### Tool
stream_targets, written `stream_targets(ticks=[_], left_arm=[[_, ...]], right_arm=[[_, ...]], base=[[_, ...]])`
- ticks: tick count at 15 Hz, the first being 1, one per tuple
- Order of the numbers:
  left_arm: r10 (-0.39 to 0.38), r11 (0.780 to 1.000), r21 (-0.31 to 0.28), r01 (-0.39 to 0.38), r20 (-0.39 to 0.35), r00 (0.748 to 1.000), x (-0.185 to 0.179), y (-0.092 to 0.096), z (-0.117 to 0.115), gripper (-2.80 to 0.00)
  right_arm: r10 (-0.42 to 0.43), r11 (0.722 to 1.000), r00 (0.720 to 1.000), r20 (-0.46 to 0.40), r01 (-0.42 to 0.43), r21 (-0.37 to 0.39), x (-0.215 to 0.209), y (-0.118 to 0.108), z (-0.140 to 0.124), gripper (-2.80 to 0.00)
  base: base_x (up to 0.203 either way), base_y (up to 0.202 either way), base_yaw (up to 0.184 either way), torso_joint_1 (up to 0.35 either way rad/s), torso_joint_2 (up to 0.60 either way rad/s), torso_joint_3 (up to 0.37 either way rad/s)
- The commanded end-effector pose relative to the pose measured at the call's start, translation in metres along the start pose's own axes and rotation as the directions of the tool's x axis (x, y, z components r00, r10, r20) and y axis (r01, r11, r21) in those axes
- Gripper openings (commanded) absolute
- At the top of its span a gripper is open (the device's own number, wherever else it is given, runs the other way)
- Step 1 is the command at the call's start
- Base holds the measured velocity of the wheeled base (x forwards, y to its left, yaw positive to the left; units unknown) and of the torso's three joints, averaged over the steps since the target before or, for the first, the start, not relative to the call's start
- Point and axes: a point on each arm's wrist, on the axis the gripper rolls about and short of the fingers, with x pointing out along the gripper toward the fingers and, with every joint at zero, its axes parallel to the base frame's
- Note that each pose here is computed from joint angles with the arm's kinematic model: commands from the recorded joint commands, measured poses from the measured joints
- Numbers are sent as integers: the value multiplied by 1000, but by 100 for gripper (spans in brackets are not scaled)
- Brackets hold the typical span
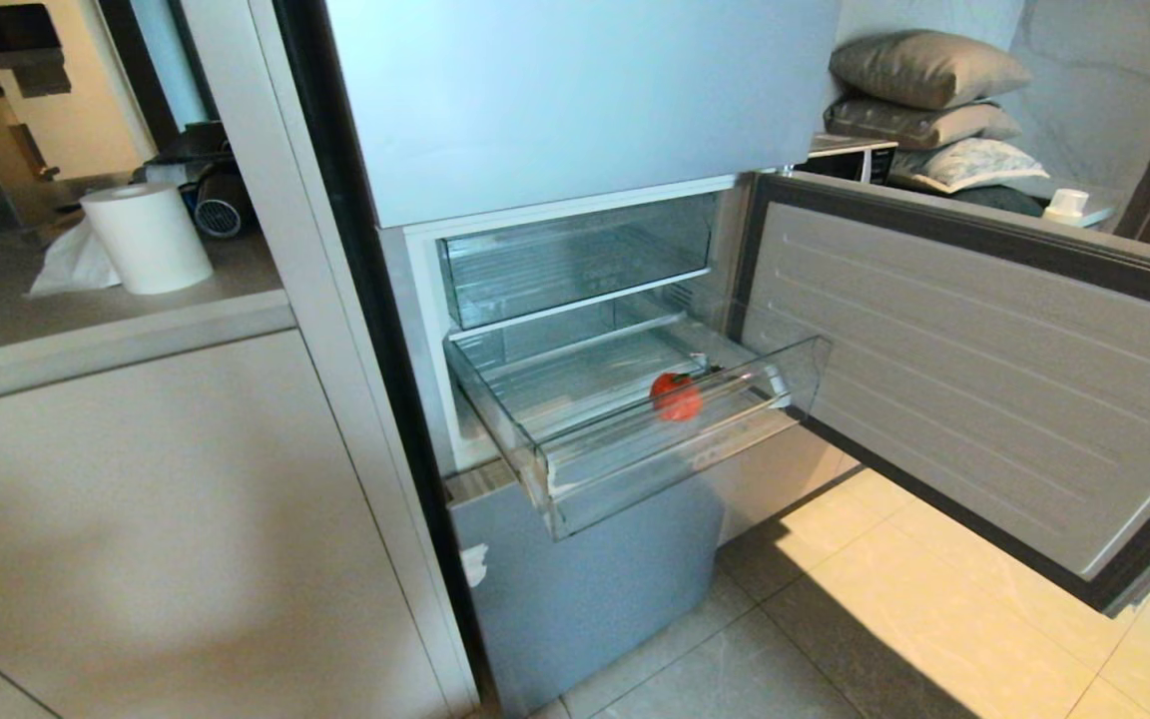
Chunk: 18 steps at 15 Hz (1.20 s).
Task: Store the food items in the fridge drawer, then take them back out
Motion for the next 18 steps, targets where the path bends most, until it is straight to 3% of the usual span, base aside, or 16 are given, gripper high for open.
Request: stream_targets(ticks=[1, 4, 7, 9, 12, 18], left_arm=[[1, 1000, 0, -1, 0, 1000, 0, 0, -1, -280], [1, 1000, 0, -1, 0, 1000, 0, 0, -1, -280], [1, 1000, -1, -1, 0, 1000, 0, 0, 0, -280], [1, 1000, 0, -1, 0, 1000, 0, 0, -1, -280], [1, 1000, 0, -1, 1, 1000, 0, 0, 0, -280], [1, 1000, 0, -1, 0, 1000, 0, 0, -1, -280]], right_arm=[[-196, 977, 975, -107, 204, 68, 31, 1, 37, -280], [-408, 895, 892, -194, 433, 108, 69, -14, 65, -280], [-534, 809, 816, -223, 569, 145, 107, -49, 85, -280], [-611, 742, 757, -233, 650, 166, 129, -84, 95, -280], [-687, 662, 687, -237, 726, 187, 159, -142, 95, -280], [-788, 537, 579, -209, 812, 228, 183, -282, 86, -280]], base=[[0, 0, 0, 0, 0, 0], [0, 0, 0, 0, 0, 0], [0, 0, 0, 0, 0, 0], [0, 0, 0, 0, 0, 0], [0, 0, 0, 0, 0, 0], [0, 0, 0, 0, 0, 0]])
